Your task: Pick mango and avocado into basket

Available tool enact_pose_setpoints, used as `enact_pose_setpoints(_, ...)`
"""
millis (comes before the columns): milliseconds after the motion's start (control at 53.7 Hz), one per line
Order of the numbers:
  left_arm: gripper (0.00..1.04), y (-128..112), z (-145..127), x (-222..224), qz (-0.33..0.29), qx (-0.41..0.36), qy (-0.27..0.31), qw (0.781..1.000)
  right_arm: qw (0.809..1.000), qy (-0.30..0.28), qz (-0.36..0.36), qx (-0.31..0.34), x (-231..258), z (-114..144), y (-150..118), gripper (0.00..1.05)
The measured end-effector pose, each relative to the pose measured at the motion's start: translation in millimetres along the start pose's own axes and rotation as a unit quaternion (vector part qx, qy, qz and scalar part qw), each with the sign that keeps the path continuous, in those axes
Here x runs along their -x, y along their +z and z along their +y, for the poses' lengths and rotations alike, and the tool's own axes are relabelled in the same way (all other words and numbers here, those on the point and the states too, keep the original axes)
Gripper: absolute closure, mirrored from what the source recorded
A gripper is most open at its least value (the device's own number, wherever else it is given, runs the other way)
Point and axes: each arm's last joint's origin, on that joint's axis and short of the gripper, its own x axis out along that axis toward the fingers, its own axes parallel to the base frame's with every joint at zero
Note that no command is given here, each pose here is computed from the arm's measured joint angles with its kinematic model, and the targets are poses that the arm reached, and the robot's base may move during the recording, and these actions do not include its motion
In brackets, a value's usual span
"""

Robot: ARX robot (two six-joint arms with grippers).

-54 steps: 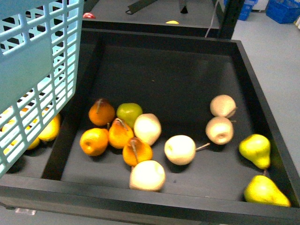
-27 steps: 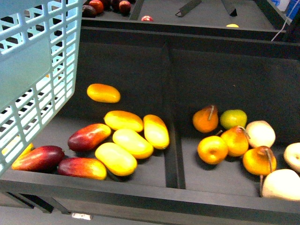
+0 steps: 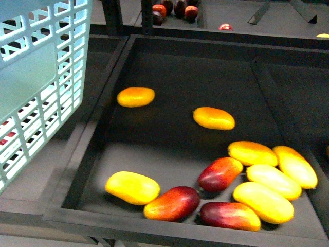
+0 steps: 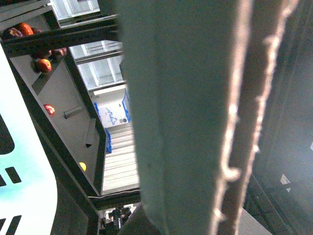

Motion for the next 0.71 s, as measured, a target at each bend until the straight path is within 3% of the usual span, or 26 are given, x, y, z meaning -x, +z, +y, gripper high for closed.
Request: enact_pose_setpoints(708, 0.97, 0.0, -0.5, 0.1, 0.001, 0.0, -0.001, 1.0, 1.0, 0.001, 0.0, 0.0, 0.0, 0.0, 0.0, 0.08)
